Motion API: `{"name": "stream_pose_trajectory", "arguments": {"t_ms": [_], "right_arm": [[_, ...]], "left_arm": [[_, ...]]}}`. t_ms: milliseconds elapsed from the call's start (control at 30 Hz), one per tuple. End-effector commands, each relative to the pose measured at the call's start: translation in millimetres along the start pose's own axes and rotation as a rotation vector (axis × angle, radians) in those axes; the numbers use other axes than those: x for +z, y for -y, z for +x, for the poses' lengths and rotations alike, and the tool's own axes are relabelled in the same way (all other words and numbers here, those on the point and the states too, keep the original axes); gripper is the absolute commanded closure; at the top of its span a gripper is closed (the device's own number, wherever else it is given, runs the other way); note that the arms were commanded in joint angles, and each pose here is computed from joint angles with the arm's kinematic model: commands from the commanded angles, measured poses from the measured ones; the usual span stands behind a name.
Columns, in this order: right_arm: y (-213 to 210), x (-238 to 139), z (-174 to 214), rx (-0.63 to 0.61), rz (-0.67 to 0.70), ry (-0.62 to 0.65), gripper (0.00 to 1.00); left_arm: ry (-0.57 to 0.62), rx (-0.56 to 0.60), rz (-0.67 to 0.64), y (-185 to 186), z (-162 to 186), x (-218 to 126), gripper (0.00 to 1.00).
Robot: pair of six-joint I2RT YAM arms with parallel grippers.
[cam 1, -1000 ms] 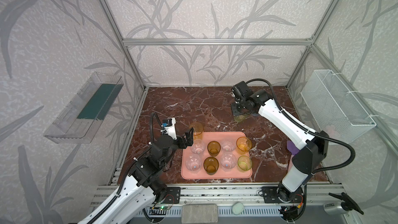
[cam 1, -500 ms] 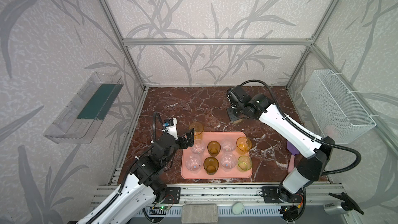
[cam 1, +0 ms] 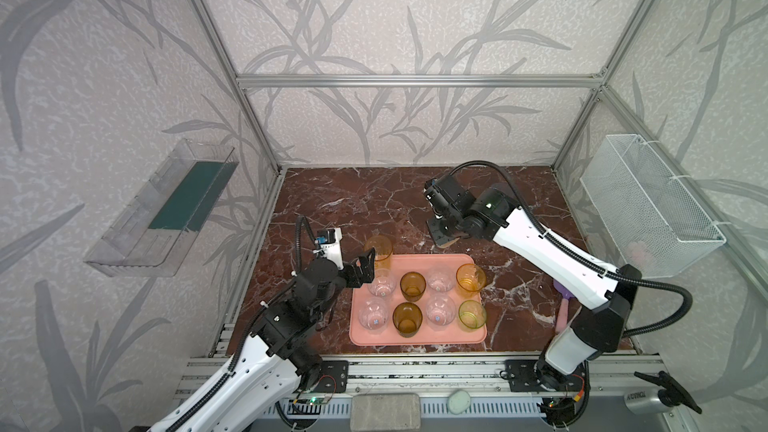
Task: Place the glasses into the tray
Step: 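Carry the green tumbler with the right gripper over the tray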
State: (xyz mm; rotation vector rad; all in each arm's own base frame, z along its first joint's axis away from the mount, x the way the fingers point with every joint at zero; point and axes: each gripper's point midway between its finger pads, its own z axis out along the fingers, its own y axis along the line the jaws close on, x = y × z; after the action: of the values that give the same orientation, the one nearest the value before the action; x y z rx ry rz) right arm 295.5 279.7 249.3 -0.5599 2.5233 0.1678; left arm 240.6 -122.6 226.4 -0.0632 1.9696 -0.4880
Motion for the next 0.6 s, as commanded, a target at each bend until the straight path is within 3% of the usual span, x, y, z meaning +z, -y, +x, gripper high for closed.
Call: {"name": "stream_pose_trajectory", "arguments": {"t_ms": [0, 567], "right_arm": [[-9, -6, 0, 0.020, -0.042, 0.016, 1.00], [-40, 31, 5, -0.004, -0.081, -0.041, 1.00]], "left_arm": [[0.006, -0.016, 0.001, 1, -4, -2, 0.01], [0.002, -0.023, -0.011, -5, 0, -7, 0.01]]}}
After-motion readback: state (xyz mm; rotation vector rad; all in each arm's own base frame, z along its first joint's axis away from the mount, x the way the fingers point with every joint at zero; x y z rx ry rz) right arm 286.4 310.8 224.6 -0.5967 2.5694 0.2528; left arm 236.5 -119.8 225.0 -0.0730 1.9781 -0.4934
